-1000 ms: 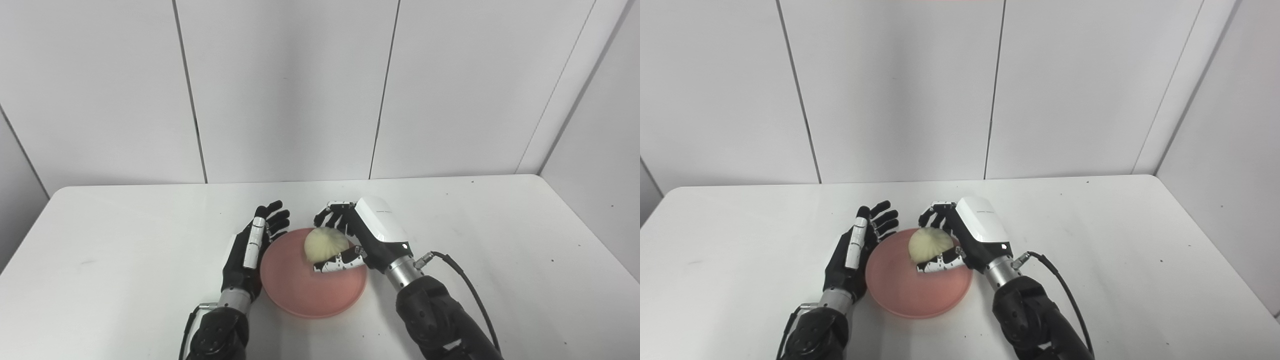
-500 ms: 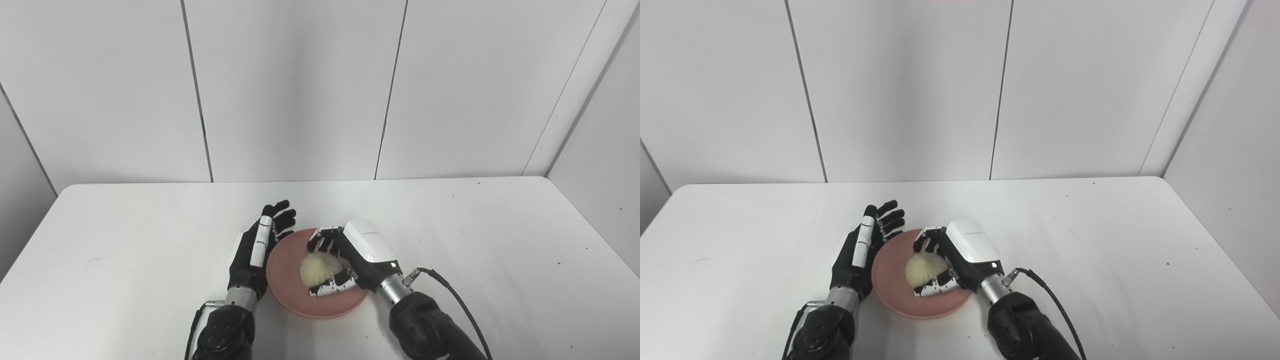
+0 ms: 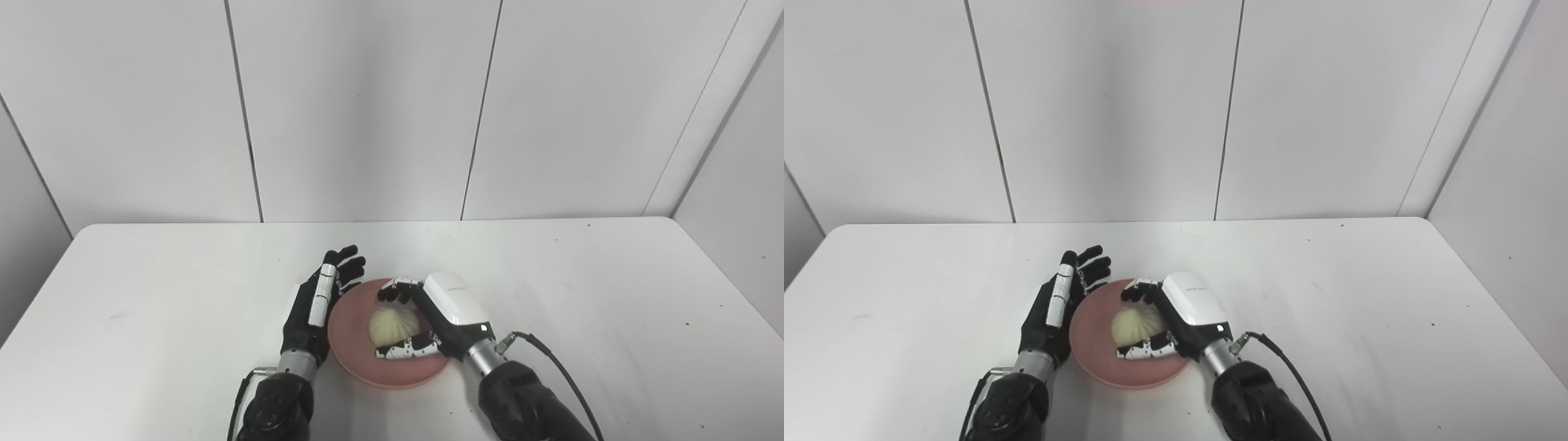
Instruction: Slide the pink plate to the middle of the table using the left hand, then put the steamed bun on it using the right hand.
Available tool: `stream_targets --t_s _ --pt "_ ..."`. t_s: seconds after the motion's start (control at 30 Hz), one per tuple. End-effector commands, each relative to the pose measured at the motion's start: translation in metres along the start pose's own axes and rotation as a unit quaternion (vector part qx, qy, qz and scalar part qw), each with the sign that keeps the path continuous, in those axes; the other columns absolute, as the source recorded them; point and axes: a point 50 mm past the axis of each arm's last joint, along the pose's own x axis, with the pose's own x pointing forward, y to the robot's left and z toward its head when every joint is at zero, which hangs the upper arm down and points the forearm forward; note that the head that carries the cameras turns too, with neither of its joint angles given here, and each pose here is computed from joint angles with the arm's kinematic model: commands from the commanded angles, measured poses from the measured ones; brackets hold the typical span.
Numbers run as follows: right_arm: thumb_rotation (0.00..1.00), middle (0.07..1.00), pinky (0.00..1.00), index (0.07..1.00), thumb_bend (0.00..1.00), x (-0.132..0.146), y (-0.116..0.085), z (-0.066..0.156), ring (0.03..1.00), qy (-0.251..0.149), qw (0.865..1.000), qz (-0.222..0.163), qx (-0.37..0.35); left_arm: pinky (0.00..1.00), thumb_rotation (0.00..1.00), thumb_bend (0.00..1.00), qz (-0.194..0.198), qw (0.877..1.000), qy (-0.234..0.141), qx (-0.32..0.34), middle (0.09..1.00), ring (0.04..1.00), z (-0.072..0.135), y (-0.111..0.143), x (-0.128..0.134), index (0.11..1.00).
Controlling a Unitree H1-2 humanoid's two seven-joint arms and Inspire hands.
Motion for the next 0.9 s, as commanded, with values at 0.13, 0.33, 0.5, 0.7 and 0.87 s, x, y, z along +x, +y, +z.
stream_targets --t_s 0.13,0.33,0.5,0.7,0.87 --pt "0.64 0.778 0.71 0.753 0.83 0.000 -0.016 0.008 0.788 -0.027 0.998 -0.053 0.006 0.81 0.92 0.70 -0.004 1.000 0.023 -0.008 0.793 0.827 -0.010 0.000 -0.004 0.770" --pt "0.69 0.768 0.68 0.755 0.78 -0.017 -0.016 0.003 0.763 -0.015 0.991 -0.113 0.070 0.82 0.91 0.69 -0.004 1.000 0.024 -0.005 0.794 0.829 -0.011 0.004 -0.006 0.775" --pt "0.68 0.769 0.68 0.763 0.69 -0.028 -0.019 -0.002 0.757 -0.007 0.976 -0.172 0.129 0.81 0.92 0.68 -0.003 1.000 0.025 0.002 0.796 0.830 -0.012 0.007 -0.008 0.775" --pt "0.77 0.783 0.69 0.771 0.65 -0.037 -0.023 -0.008 0.759 0.003 0.946 -0.254 0.200 0.82 0.93 0.68 0.002 1.000 0.027 0.005 0.799 0.839 -0.011 0.011 -0.009 0.775" --pt "0.81 0.795 0.68 0.785 0.62 -0.039 -0.026 -0.010 0.762 -0.009 0.923 -0.305 0.235 0.81 0.93 0.67 0.006 1.000 0.012 0.006 0.799 0.834 -0.010 0.010 -0.008 0.777"
